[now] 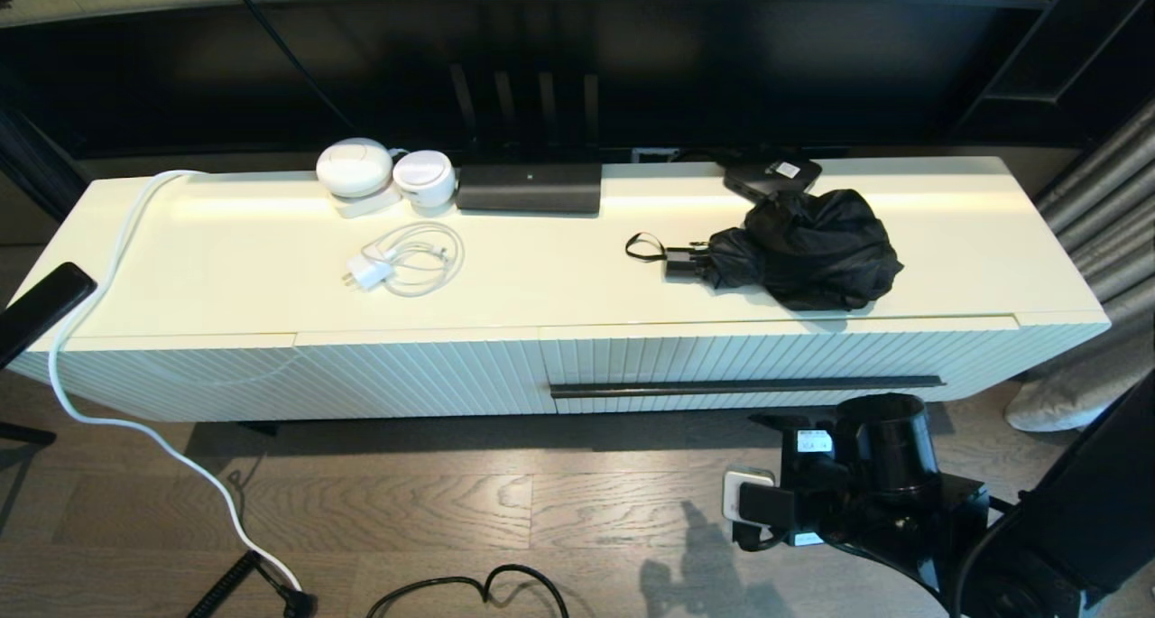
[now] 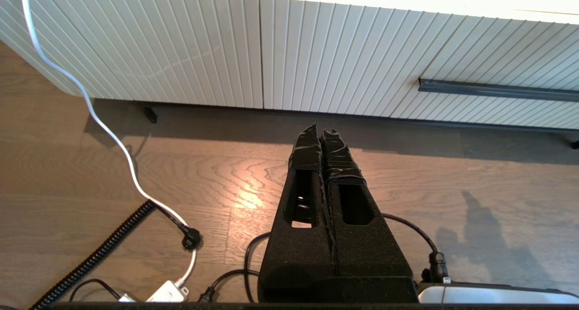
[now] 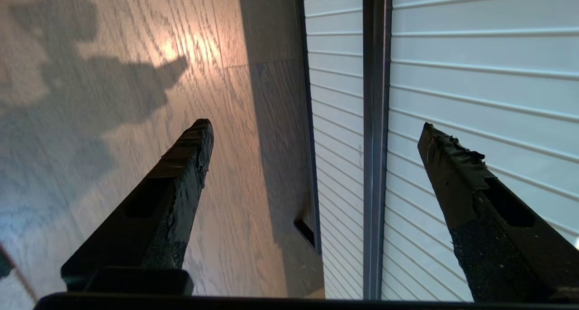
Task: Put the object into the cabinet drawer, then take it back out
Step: Open the drawer
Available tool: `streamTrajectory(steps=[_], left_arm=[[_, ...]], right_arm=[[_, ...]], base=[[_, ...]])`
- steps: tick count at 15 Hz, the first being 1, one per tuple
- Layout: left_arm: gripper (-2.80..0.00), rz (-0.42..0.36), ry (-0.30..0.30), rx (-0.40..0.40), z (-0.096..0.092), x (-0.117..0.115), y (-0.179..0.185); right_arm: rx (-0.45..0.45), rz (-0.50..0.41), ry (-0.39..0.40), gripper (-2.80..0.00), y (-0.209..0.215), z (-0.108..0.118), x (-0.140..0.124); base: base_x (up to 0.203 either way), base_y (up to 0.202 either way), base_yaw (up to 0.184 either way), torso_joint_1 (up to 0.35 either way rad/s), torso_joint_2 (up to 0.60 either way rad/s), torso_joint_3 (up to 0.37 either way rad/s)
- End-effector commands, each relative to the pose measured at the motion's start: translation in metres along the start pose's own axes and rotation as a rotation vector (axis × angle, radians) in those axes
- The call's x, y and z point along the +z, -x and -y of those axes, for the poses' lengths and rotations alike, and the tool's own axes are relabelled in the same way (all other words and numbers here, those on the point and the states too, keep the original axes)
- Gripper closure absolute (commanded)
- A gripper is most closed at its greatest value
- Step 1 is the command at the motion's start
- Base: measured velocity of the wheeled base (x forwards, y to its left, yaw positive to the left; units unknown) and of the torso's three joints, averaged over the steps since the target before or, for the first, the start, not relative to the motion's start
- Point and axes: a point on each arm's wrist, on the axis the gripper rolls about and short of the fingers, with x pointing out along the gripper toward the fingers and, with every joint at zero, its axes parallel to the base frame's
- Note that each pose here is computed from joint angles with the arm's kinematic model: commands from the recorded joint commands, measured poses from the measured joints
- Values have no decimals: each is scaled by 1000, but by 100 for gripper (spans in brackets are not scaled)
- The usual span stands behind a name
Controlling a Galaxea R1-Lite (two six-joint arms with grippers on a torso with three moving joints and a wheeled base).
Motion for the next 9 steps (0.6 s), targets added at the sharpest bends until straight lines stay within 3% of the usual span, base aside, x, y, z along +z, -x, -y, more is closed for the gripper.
streamTrajectory(steps=[1,9], left_arm=[[0,1,1,0,0,0,0],[0,1,1,0,0,0,0]], right_arm=[[33,-11,7,-280,-15,-13,-5],[10,1,-12,-280,-47,-12,-13]], base=[[0,0,0,0,0,0],[0,0,0,0,0,0]])
